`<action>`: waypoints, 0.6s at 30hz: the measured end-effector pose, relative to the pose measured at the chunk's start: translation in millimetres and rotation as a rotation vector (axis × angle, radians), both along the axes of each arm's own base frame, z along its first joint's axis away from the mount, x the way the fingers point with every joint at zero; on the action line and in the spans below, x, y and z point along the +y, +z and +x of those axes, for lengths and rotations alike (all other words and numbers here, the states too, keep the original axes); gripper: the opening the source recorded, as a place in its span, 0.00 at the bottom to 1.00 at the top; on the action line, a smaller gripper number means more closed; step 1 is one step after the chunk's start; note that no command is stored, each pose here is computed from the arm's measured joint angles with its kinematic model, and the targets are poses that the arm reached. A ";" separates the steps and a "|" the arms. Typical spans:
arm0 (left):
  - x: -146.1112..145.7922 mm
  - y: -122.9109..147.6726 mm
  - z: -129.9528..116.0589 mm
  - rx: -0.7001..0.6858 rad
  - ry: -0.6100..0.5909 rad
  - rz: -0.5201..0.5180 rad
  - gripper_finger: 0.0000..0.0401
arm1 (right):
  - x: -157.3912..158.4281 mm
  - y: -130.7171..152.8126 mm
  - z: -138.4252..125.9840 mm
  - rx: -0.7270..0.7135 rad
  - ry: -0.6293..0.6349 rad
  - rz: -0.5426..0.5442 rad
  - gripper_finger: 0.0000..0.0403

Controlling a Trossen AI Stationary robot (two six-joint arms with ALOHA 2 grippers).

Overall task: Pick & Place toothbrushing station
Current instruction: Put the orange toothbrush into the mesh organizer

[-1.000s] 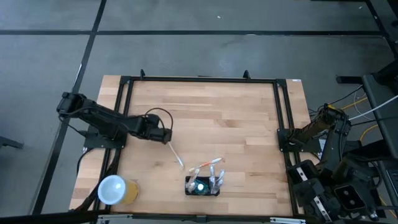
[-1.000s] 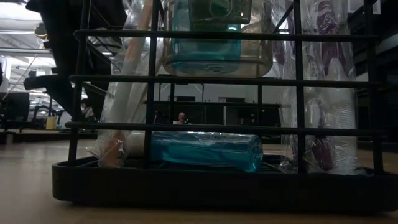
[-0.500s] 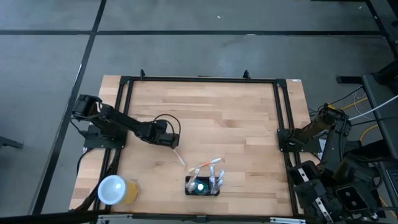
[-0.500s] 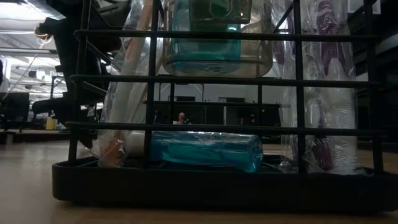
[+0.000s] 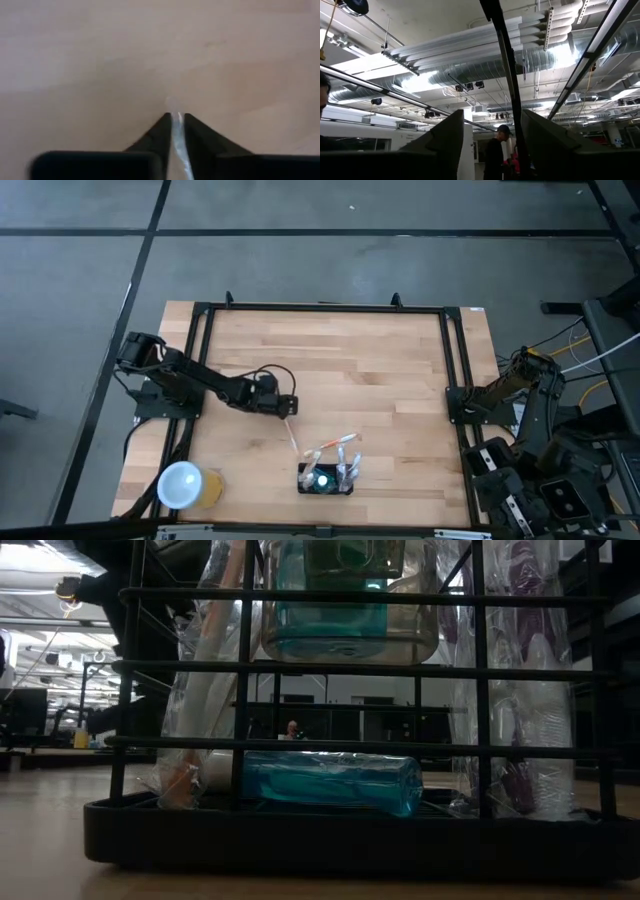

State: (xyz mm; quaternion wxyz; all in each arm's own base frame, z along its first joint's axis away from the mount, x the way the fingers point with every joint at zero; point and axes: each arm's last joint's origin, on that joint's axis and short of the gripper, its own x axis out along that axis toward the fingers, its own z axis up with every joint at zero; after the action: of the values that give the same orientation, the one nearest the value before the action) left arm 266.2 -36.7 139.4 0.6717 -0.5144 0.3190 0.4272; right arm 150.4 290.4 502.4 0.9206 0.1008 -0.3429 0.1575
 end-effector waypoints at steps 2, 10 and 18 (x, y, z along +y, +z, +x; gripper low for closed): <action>1.6 1.6 2.6 -0.031 0.006 0.030 0.04 | 0.2 0.1 -0.5 0.001 0.001 0.001 0.50; 7.7 26.1 19.0 -0.270 -0.044 0.171 0.01 | 1.8 0.5 -5.3 -0.003 0.015 0.008 0.50; -7.8 102.5 9.4 -0.640 -0.143 0.396 0.00 | 1.5 0.9 -5.8 -0.005 0.014 0.013 0.50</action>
State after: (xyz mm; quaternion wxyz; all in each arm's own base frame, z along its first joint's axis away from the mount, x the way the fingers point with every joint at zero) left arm 275.6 -44.5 241.9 0.8520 -0.4582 0.0396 0.2503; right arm 144.6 291.9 503.3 0.9179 0.1089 -0.3455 0.1621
